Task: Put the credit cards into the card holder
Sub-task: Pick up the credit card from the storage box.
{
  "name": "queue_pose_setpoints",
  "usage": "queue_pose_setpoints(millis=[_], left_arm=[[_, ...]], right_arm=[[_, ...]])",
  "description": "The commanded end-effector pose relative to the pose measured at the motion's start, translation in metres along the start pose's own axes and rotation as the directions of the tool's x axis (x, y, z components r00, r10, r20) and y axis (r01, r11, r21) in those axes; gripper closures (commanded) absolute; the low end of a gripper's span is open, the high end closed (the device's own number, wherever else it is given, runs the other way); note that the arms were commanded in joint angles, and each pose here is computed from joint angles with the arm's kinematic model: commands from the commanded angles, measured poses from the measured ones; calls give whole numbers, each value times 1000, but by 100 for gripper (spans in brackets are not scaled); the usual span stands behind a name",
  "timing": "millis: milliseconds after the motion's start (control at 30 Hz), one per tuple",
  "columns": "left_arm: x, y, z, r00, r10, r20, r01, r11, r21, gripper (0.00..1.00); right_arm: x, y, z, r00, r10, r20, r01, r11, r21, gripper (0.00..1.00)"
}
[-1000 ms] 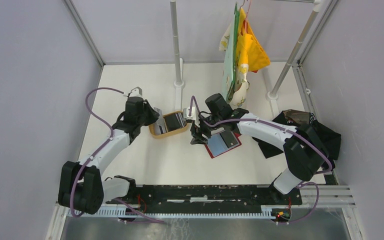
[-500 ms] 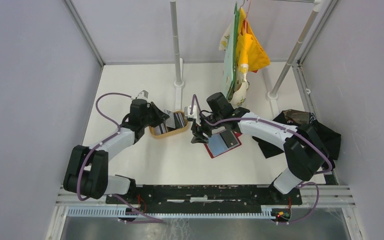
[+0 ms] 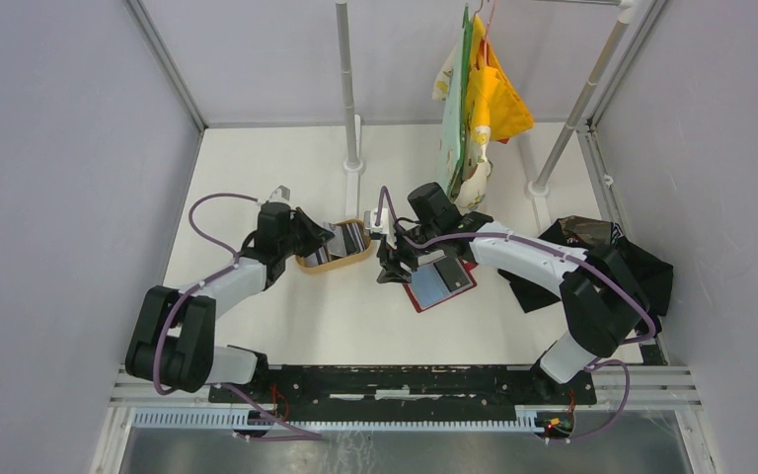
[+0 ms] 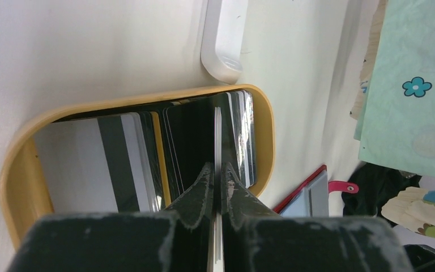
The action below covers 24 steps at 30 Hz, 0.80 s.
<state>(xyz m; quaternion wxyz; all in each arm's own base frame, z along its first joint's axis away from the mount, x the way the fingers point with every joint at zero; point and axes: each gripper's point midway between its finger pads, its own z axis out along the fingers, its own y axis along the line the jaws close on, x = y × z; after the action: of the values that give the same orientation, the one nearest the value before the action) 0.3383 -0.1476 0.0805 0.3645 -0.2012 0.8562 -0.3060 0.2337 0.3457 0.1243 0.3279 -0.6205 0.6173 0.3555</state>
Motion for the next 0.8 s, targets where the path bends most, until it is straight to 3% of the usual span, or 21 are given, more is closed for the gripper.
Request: queue_pose_setpoints(millis=[0, 200, 467, 767], left_arm=[[-23, -6, -18, 995, -6, 103, 8, 1000, -19, 98], [-36, 26, -48, 983, 90, 157, -52, 972, -229, 98], [-29, 62, -45, 986, 148, 76, -105, 907, -408, 98], [-46, 56, -48, 976, 211, 60, -163, 881, -444, 97]], right_arm=[[-6, -1, 1, 999, -11, 31, 11, 1000, -6, 34], [-4, -2, 2, 1000, -7, 29, 7, 1000, -1, 34], [-2, -4, 3, 1000, 6, 23, -6, 1000, 9, 34], [1, -5, 6, 1000, 14, 15, -14, 1000, 8, 34]])
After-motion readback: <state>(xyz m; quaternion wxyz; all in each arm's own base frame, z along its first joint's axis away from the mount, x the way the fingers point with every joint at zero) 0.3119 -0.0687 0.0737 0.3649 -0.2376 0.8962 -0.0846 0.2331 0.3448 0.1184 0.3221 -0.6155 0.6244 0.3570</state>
